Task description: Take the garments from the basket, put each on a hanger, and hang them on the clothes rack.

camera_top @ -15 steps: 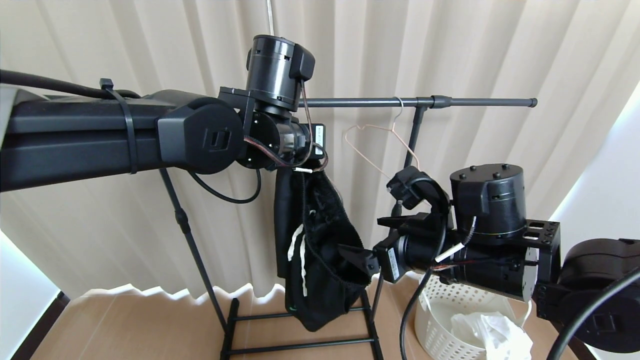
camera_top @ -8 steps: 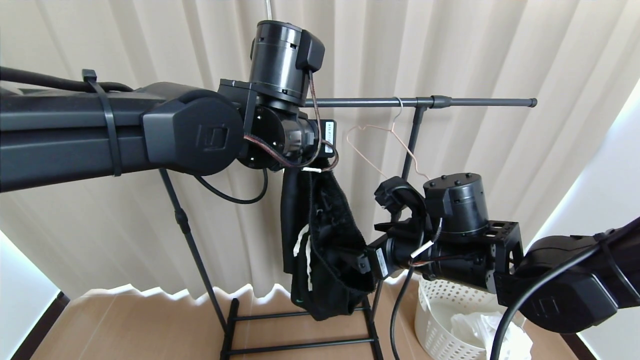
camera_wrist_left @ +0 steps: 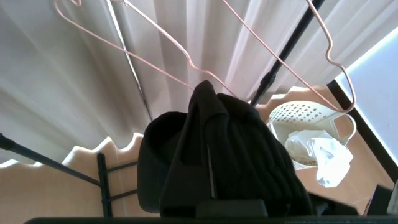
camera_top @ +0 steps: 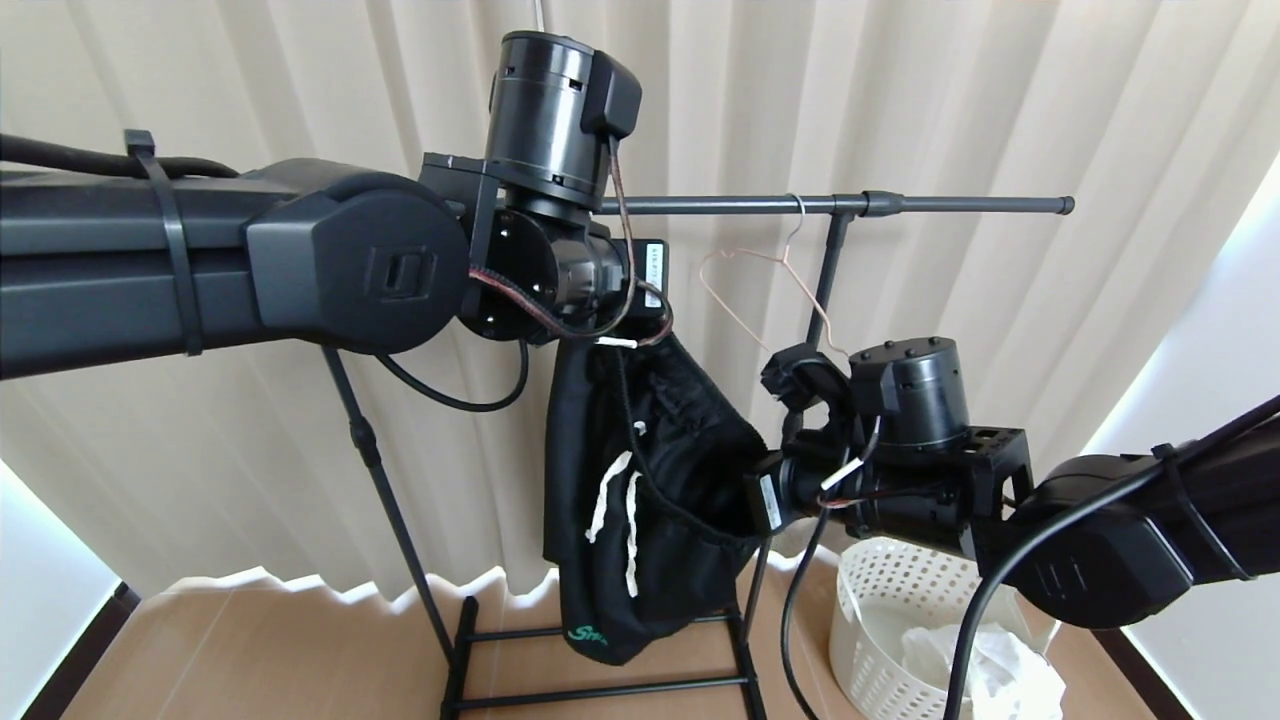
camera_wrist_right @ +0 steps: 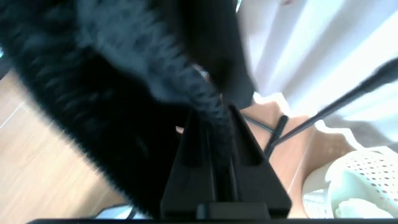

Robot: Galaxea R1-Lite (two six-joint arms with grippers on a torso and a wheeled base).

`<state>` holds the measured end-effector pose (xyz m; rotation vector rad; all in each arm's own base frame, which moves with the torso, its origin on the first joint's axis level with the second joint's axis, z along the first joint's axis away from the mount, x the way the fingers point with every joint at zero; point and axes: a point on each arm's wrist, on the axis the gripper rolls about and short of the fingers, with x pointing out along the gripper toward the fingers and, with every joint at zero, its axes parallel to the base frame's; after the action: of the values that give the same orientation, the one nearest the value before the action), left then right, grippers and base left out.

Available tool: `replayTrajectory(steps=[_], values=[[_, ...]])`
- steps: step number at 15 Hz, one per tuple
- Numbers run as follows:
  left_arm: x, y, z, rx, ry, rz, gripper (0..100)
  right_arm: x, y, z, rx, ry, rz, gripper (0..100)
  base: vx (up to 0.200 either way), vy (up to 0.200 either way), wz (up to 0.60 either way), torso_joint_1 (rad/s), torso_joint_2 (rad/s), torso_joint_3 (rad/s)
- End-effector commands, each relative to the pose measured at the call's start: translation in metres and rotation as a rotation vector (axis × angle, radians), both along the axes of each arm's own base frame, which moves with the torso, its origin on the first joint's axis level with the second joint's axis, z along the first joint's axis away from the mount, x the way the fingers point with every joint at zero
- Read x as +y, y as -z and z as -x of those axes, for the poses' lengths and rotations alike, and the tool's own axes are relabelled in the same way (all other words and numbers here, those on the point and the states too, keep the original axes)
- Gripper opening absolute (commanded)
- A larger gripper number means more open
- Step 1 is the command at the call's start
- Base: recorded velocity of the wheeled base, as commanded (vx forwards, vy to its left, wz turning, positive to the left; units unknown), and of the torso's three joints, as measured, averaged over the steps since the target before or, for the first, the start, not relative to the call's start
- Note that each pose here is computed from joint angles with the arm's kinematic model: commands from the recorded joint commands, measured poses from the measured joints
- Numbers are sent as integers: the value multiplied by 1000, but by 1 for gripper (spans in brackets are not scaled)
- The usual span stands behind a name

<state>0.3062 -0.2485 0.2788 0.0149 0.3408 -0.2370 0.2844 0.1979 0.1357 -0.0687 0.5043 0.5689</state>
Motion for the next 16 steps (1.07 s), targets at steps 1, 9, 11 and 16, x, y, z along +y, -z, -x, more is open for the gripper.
replayTrajectory(steps=[1,9,11,16], values=[[5,6,2,22,-7,-19,0,-19,-14,-12,-40,64,-23,0,0,0,0,0,0,0],[27,118,-3,315,-56,-242,0,-58,-45,-24,-124,188,-58,0,0,0,0,0,0,0],[27,128,-1,328,-48,-256,100,-59,-45,-25,-124,191,-58,0,0,0,0,0,0,0],[36,124,1,371,60,-181,100,-68,-48,-30,-134,221,-59,0,0,0,0,0,0,0]])
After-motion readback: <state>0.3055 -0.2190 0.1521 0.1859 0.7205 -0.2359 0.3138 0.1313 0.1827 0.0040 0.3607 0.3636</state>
